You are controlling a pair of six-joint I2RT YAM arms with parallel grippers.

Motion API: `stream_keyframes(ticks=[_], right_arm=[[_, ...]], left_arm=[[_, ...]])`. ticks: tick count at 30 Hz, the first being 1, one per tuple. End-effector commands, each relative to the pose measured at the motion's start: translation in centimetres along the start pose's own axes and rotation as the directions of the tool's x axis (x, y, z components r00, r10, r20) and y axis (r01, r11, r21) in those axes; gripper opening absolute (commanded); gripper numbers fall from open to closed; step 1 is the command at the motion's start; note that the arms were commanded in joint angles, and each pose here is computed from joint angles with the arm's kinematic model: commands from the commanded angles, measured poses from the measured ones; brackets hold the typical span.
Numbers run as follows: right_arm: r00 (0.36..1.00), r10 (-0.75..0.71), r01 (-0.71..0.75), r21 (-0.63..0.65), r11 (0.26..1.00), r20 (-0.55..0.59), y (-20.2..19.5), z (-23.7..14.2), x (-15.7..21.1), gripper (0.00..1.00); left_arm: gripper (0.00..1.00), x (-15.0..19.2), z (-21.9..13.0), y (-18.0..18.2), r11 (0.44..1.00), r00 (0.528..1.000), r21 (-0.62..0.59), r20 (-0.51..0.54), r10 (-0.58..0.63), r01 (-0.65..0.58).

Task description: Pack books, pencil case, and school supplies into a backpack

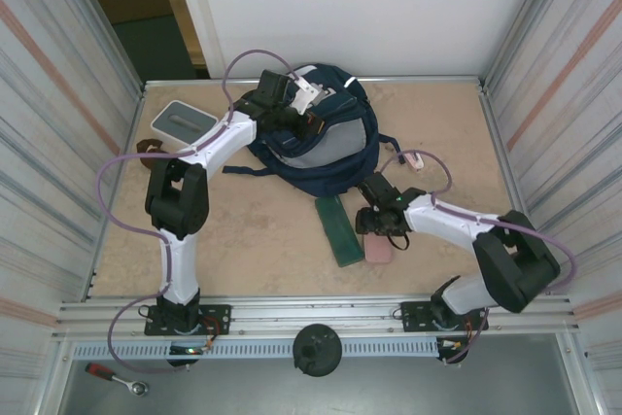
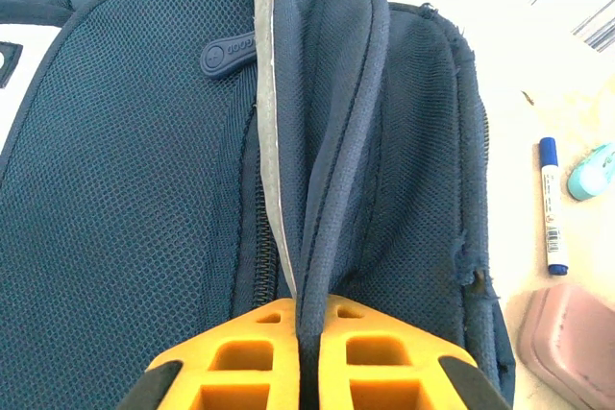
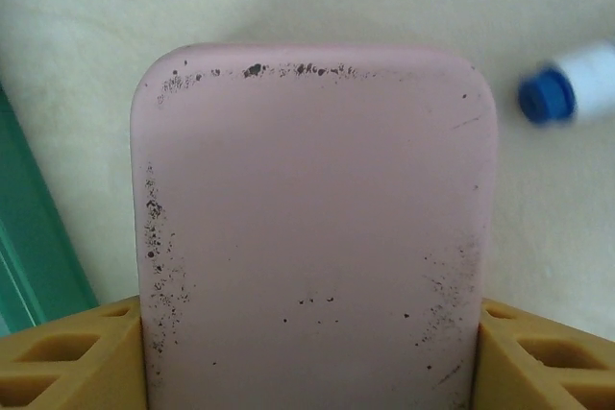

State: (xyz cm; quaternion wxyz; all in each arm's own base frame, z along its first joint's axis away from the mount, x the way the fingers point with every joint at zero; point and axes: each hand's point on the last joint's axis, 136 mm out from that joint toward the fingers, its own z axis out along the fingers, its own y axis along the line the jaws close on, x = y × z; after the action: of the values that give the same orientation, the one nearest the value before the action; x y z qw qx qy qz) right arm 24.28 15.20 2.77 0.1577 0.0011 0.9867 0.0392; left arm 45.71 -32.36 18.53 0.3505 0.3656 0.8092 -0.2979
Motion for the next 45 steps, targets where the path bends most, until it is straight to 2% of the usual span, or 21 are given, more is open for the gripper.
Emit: stream_keyframes(ticks=[1,3,6,9,15,18,22,27,29,32,39,45], right_arm=[[0.992,-0.122,0.122,0.008,0.993,0.035,1.0,0.2,-3.0,0.64],[0.987,-0.161,0.16,0.023,0.987,0.023,1.2,0.5,-3.6,0.67],[0.984,-0.177,0.177,0.071,0.982,-0.007,0.4,0.3,-3.0,0.84],[0.986,-0.166,0.166,0.058,0.984,-0.013,0.0,-0.1,-1.5,0.92],[0.993,-0.118,0.117,-0.027,0.993,-0.025,0.6,0.1,1.0,0.94],[0.992,-0.112,0.111,-0.022,0.994,-0.051,0.4,0.8,1.9,0.94],[0.99,-0.132,0.132,-0.013,0.991,-0.056,0.1,1.5,2.3,0.89],[0.987,-0.159,0.16,-0.045,0.986,0.018,1.0,1.1,0.7,0.65],[0.985,-0.165,0.168,-0.056,0.984,0.055,1.3,0.0,0.0,0.55],[0.98,-0.161,0.171,-0.085,0.982,0.114,1.6,-2.6,-1.0,0.46],[0.96,-0.119,0.199,-0.316,0.928,0.253,4.8,-9.3,-4.9,0.42],[0.956,-0.112,0.228,-0.446,0.865,0.271,8.7,-10.8,-10.9,0.41]], left_arm=[[0.0,-3.1,-2.5,-1.9,1.0,0.997,0.02,0.075,0.015,-0.017],[0.0,-3.0,-2.5,-2.0,1.0,0.998,0.024,0.069,0.009,-0.011],[0.0,-2.7,-2.7,-1.9,1.0,0.998,0.015,0.066,0.011,-0.012],[0.0,-2.5,-2.7,-2.1,1.0,0.998,0.023,0.063,0.006,-0.007],[0.0,-2.5,-2.4,-2.3,0.999,0.997,0.042,0.072,-0.01,0.007],[0.0,-2.2,-2.3,-2.2,0.999,0.998,0.045,0.068,-0.014,0.011],[0.0,-1.9,-2.3,-2.2,0.999,0.998,0.037,0.06,-0.015,0.012],[0.0,-3.0,-3.1,-2.2,0.999,0.996,0.037,0.085,-0.011,0.008],[0.0,-4.0,-3.9,-2.3,0.999,0.994,0.047,0.106,-0.002,-0.003],[0.0,-5.7,-5.2,-1.8,0.998,0.988,0.06,0.153,-0.005,-0.004],[0.0,-9.2,-8.0,-1.5,0.985,0.968,0.17,0.249,-0.039,-0.004],[0.0,-11.0,-8.9,-0.8,0.971,0.96,0.239,0.272,-0.072,0.005]])
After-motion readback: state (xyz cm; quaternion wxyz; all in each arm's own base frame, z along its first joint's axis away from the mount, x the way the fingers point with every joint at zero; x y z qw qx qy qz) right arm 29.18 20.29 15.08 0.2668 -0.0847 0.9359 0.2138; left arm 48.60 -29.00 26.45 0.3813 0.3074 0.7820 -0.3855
